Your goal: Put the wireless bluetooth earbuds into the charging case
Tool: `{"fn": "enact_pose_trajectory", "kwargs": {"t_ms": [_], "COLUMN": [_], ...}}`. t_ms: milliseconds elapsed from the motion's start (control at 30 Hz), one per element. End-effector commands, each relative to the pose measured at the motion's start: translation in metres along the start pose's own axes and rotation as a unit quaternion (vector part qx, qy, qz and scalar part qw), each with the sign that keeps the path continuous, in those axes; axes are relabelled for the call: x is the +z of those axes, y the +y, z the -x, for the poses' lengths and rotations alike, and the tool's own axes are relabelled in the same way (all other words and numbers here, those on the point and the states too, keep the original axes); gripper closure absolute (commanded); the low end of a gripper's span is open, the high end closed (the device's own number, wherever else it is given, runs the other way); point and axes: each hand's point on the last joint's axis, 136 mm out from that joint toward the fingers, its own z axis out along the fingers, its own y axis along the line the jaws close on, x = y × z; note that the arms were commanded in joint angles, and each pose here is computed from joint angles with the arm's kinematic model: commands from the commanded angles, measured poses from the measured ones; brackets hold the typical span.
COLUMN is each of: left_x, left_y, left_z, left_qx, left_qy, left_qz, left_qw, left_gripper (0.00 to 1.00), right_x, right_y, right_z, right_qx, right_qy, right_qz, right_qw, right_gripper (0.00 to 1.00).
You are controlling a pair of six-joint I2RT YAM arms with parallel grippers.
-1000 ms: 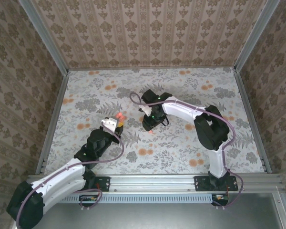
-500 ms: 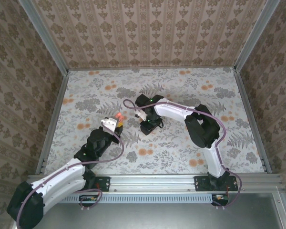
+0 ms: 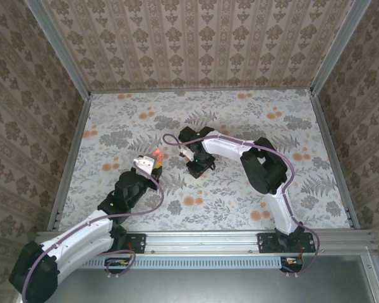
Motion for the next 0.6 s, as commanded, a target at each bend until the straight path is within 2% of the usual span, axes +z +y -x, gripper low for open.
{"fn": "enact_pose_trajectory", "kwargs": {"t_ms": [0, 300, 567], "left_x": [-0.001, 0.001, 0.017], "left_y": [0.003, -0.001, -0.017], "left_z": [-0.003, -0.005, -0.010], "left_qx": [-0.007, -0.009, -0.022], "left_qy": [0.001, 0.003, 0.006], "left_qz": [0.004, -0.007, -0.046], "left_qw": [1.000, 1.000, 0.999], "left_gripper": [0.85, 0.84, 0.84], "right_x": [0.003, -0.009, -0.052], "right_y": [-0.002, -0.004, -0.017], "right_z": [-0.004, 0.002, 0.015], "right_qx": [-0.003, 0.010, 0.055], "right_qy": [0.017, -0.025, -0.154], "right_qz": [-0.015, -0.023, -0.038], "right_qw": [1.000, 0.999, 0.986], "right_gripper": [0.67, 0.72, 0.73]}}
